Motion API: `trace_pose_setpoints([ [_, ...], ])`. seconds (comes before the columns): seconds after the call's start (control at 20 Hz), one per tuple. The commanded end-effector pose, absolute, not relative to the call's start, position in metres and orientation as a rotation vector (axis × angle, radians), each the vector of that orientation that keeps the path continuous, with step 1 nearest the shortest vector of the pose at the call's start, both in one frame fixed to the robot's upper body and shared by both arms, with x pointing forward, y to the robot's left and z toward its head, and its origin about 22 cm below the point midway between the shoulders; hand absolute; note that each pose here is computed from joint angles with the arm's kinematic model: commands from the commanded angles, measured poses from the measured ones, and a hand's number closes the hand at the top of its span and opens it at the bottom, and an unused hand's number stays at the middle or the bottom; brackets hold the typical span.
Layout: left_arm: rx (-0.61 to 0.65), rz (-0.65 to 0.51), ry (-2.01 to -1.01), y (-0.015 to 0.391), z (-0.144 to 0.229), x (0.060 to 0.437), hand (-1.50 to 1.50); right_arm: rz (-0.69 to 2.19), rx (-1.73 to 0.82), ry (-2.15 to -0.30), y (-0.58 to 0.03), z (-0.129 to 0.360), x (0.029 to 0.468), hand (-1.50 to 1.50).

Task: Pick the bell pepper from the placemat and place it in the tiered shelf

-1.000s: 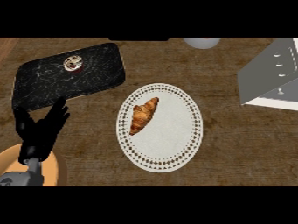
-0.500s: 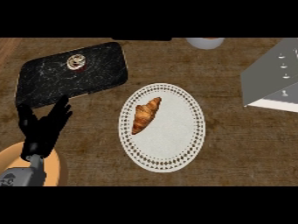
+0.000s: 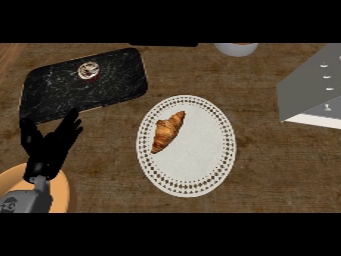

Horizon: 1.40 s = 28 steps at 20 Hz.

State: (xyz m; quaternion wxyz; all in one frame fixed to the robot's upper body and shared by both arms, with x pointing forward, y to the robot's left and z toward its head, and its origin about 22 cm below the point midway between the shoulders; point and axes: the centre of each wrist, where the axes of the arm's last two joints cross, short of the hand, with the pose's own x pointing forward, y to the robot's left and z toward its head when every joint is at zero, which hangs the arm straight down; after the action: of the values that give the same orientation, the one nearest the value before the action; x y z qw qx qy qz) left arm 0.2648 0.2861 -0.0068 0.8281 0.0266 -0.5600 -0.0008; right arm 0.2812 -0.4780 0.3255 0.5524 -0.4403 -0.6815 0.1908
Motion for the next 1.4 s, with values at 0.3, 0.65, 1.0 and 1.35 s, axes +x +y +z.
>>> trace_pose_setpoints([
  [0.3, 0.086, 0.016, -1.11, 0.291, -0.029, 0.247, 0.0, 0.474, -0.998, -1.69, -0.48, 0.306, 0.321, 1.5],
  [0.65, 0.073, 0.026, -1.112, 0.281, -0.038, 0.247, 0.0, 0.581, -1.064, -1.64, -0.478, 0.313, 0.321, 1.5],
  [1.0, 0.093, 0.038, -1.107, 0.295, -0.04, 0.239, 0.0, 0.174, -0.861, -1.729, -0.494, 0.31, 0.326, -1.5],
  [1.35, 0.097, 0.046, -1.115, 0.296, -0.025, 0.249, 0.0, 0.0, -0.648, -1.81, -0.491, 0.299, 0.339, -1.5],
])
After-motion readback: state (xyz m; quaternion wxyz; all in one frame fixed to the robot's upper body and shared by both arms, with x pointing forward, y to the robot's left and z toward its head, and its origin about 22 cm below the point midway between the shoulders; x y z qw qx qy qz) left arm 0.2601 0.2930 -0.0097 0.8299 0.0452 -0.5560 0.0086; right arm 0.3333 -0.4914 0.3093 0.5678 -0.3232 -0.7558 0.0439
